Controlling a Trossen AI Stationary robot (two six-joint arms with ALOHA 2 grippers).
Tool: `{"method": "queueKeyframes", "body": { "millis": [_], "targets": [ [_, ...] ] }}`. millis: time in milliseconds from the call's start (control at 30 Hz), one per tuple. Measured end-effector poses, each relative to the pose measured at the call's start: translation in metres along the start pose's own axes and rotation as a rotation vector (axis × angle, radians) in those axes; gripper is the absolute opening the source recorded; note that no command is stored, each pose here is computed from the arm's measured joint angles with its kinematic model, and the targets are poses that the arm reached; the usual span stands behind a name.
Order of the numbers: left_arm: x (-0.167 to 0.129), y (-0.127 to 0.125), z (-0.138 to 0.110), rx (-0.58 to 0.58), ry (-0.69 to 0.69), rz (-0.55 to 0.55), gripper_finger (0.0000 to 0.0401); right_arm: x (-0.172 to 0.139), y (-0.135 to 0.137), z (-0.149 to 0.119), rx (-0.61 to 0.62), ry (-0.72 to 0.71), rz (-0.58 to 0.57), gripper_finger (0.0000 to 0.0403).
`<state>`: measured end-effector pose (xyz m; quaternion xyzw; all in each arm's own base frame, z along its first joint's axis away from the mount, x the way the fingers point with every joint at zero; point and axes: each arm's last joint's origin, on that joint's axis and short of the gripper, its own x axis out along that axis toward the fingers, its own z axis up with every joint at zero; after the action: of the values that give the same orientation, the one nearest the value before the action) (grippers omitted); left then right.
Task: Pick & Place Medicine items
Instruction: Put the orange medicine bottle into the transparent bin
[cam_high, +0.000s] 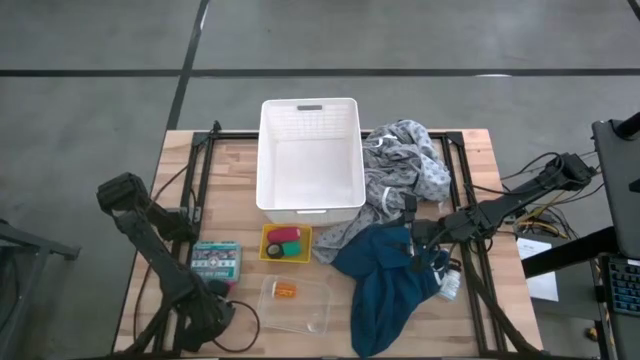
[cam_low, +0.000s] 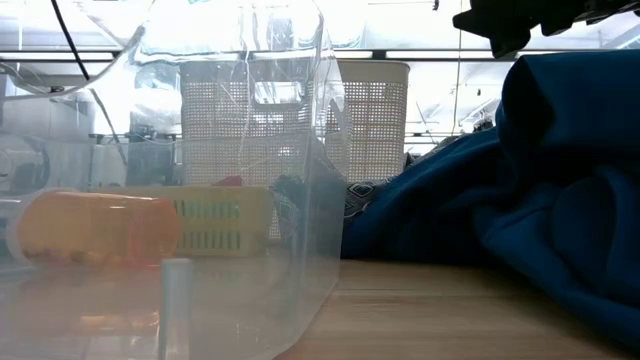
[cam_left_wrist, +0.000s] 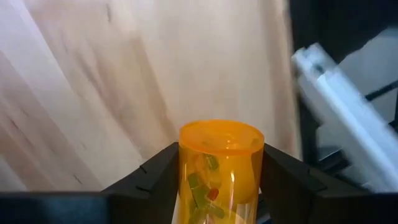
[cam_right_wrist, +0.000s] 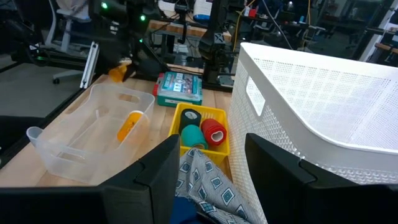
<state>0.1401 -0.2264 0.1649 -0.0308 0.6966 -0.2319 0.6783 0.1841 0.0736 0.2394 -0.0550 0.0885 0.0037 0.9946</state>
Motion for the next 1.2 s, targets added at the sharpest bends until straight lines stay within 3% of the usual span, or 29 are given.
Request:
{"method": "queueKeyframes", "body": {
  "millis": [267, 567, 767, 1033, 1200],
  "targets": [
    [-0.030, -0.012, 0.026, -0.026, -0.108, -0.012, 0.0195, 0.000, 0.000, 0.000, 0.000, 0.000, 0.000, 0.0179],
    [-0.071, -0.007, 0.063, -0.100, -0.259, -0.071, 0.0196, 0.000, 0.000, 0.000, 0.000, 0.000, 0.000, 0.0180],
    [-0.093, 0.012, 0.084, -0.091, -0.340, -0.057, 0.0196, 0.000, 0.000, 0.000, 0.000, 0.000, 0.000, 0.0178],
    [-0.108, 0.054, 0.101, -0.227, -0.413, -0.015, 0.0203, 0.000, 0.000, 0.000, 0.000, -0.001, 0.000, 0.0178],
    [-0.115, 0.065, 0.110, -0.254, -0.484, -0.034, 0.0206, 0.000, 0.000, 0.000, 0.000, 0.000, 0.000, 0.0180]
  ]
}}
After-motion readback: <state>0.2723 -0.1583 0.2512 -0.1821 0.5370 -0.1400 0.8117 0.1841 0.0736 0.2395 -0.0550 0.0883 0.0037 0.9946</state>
